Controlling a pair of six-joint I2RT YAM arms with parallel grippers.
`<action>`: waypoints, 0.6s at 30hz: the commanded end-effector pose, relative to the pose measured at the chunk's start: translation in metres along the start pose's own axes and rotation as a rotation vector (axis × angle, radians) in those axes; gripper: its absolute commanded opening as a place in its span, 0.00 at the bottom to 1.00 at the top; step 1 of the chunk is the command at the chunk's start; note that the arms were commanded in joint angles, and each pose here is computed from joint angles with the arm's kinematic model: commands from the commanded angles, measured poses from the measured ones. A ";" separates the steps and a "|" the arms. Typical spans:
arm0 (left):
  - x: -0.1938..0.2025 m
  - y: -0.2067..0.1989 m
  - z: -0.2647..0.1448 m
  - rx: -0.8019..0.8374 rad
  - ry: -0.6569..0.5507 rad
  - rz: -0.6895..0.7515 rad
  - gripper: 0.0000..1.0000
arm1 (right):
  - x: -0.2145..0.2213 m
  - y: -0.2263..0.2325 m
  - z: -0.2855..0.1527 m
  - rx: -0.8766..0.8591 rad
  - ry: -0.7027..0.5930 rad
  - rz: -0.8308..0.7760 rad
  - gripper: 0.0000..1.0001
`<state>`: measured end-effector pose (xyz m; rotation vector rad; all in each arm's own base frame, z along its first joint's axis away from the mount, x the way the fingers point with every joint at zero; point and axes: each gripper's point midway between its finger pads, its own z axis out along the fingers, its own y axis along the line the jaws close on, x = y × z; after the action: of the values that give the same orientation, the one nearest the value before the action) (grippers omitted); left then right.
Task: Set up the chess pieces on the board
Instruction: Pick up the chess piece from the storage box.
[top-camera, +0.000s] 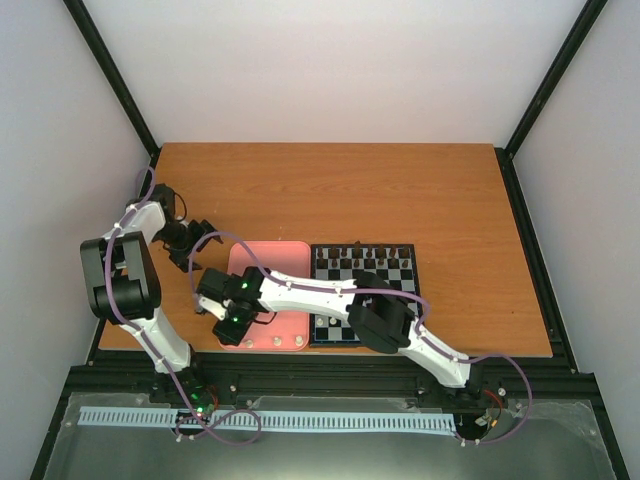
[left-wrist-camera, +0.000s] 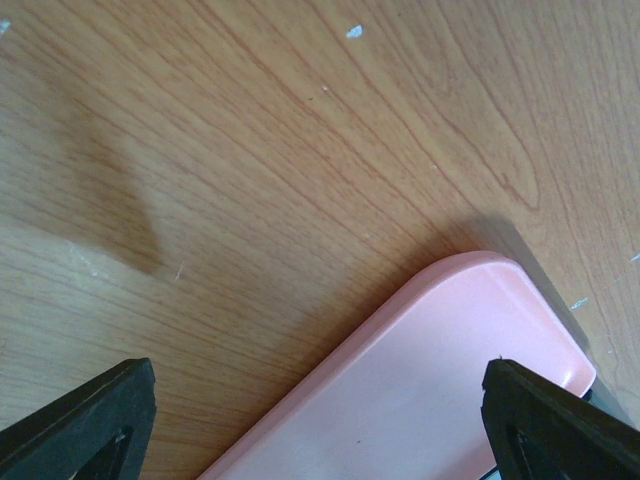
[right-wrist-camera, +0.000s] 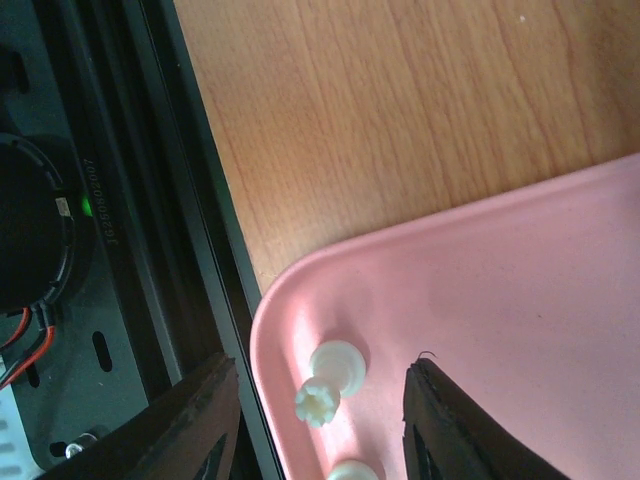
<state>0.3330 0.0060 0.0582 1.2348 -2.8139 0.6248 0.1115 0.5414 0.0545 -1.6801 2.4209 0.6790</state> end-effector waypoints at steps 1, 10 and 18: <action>-0.004 -0.008 -0.004 0.015 -0.001 0.013 1.00 | -0.002 0.005 0.008 -0.020 0.011 -0.025 0.37; -0.004 -0.007 -0.002 0.014 0.004 0.011 1.00 | 0.006 0.002 0.013 -0.009 0.043 -0.015 0.28; -0.004 -0.007 -0.001 0.014 0.002 0.012 1.00 | 0.005 -0.003 0.012 0.019 0.042 -0.014 0.12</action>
<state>0.3325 0.0059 0.0551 1.2341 -2.8043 0.6197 0.1098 0.5367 0.0398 -1.7150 2.4533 0.6396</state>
